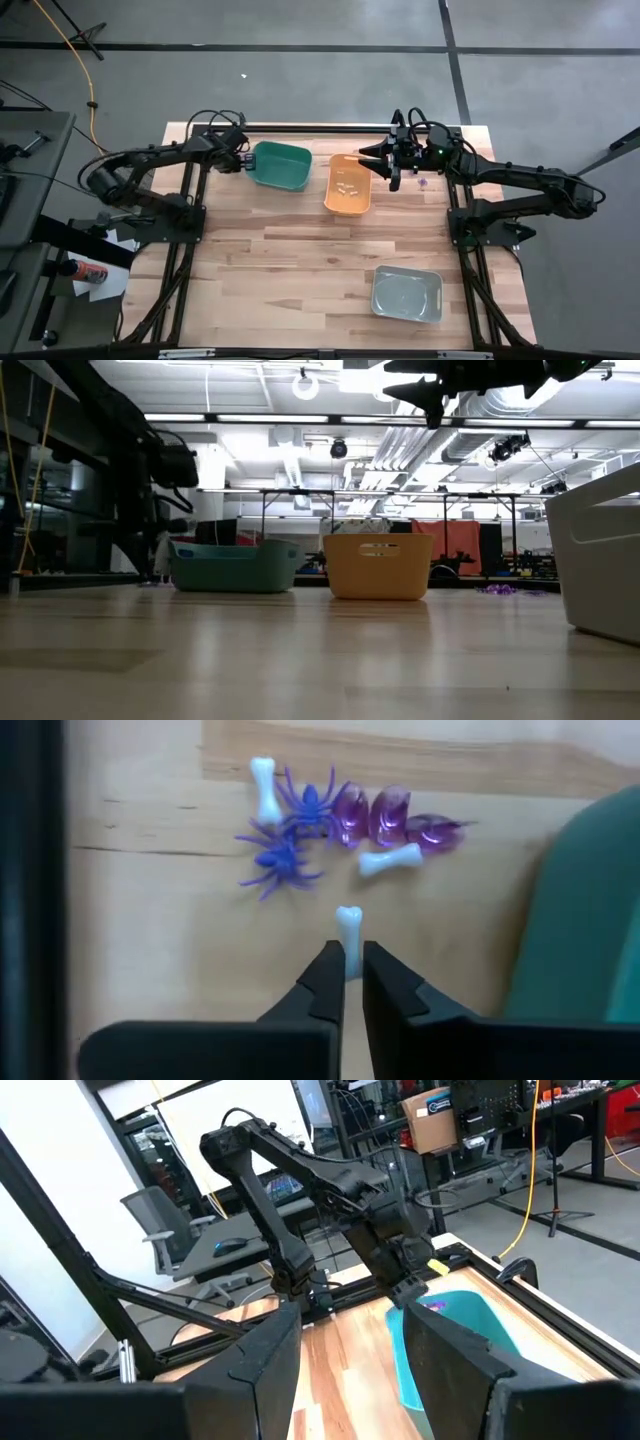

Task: Sort Halloween decoration
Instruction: Put the white bone toy into the yellow bin

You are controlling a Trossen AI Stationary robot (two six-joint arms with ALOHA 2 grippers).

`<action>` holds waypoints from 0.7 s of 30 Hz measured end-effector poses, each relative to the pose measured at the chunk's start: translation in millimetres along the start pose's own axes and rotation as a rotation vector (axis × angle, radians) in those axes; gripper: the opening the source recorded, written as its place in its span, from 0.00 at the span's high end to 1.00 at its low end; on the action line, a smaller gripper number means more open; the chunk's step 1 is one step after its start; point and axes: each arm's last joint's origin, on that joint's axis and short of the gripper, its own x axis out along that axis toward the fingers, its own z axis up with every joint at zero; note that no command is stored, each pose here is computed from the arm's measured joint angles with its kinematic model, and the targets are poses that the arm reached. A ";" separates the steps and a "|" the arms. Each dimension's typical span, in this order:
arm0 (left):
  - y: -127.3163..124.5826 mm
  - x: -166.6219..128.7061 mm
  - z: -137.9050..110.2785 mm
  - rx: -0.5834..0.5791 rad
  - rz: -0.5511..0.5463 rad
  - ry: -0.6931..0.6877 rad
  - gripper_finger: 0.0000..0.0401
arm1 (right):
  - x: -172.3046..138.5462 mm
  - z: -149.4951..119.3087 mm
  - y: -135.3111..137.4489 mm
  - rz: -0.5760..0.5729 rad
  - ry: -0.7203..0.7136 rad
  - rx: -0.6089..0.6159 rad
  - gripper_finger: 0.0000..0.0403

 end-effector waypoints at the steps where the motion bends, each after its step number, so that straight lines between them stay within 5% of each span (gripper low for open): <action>1: 1.6 -5.2 -0.5 -0.002 -0.007 -0.008 0.99 | 0.0 0.0 0.0 0.000 0.000 0.000 0.57; 12: 6.2 -89.5 10.9 0.051 -0.277 -0.213 0.99 | 0.0 0.0 0.0 0.000 0.000 0.000 0.57; 21: -38.6 -193.4 29.8 0.326 -0.844 -0.722 0.99 | 0.0 0.4 -0.3 -0.012 -0.007 -0.001 0.57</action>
